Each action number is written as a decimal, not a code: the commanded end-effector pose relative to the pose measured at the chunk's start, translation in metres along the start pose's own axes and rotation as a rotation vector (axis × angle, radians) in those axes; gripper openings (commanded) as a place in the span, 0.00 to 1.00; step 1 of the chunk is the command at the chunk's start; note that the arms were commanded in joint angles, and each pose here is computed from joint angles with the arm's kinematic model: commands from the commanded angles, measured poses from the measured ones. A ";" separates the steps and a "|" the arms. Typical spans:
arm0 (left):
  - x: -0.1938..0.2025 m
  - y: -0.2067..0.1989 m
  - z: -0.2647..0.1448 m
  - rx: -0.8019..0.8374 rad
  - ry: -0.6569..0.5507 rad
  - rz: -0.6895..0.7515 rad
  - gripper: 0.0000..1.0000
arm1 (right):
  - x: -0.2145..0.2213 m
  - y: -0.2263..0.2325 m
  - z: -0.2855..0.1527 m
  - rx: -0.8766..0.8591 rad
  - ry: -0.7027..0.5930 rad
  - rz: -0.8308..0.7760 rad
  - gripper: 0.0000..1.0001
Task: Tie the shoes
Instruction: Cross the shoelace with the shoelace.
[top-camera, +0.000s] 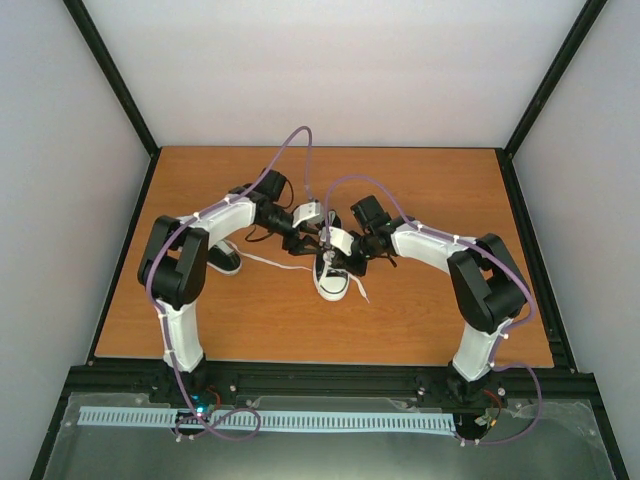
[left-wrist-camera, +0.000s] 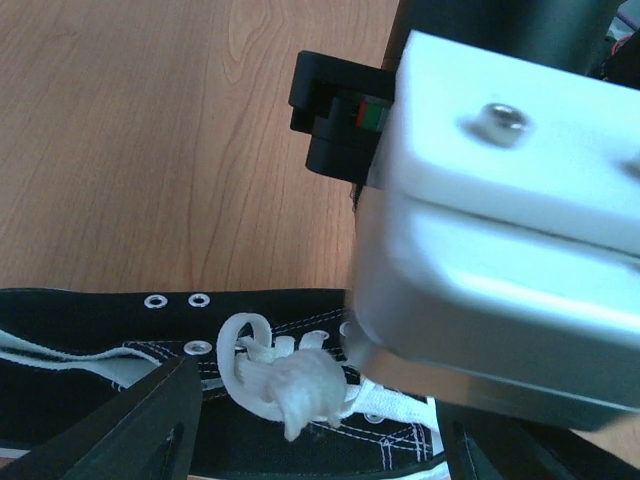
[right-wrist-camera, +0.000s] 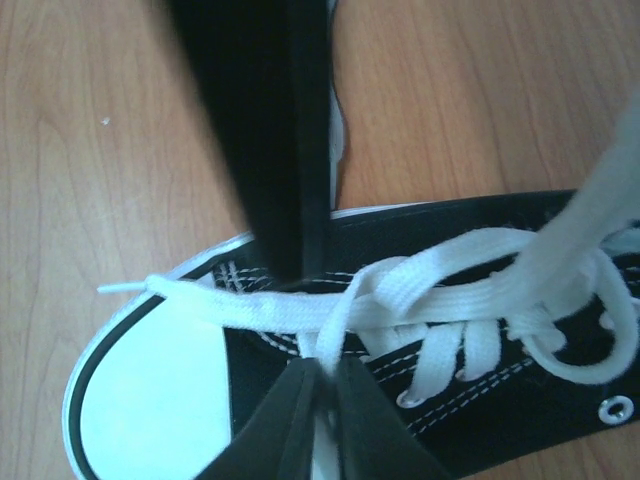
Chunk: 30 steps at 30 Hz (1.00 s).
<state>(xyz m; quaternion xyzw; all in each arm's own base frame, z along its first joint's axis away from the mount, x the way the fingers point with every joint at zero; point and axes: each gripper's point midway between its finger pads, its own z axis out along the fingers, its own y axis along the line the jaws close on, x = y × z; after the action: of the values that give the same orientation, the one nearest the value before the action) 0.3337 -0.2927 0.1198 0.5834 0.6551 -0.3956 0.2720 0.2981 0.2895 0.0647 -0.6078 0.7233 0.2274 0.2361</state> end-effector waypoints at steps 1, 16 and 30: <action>-0.017 0.000 0.006 0.013 -0.033 0.021 0.67 | -0.010 -0.005 -0.002 0.024 -0.016 -0.017 0.03; -0.023 0.001 0.017 0.030 -0.033 -0.014 0.28 | -0.022 -0.013 -0.026 0.085 -0.073 0.076 0.03; -0.003 -0.002 0.011 -0.006 0.055 0.055 0.01 | -0.010 -0.036 -0.036 0.126 -0.090 0.213 0.03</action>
<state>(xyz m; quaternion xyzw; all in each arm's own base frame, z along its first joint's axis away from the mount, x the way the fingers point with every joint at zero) 0.3296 -0.3078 0.1134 0.5874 0.6613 -0.3916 0.2537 0.3254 0.2700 0.0858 -0.5167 0.7818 0.2278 0.2644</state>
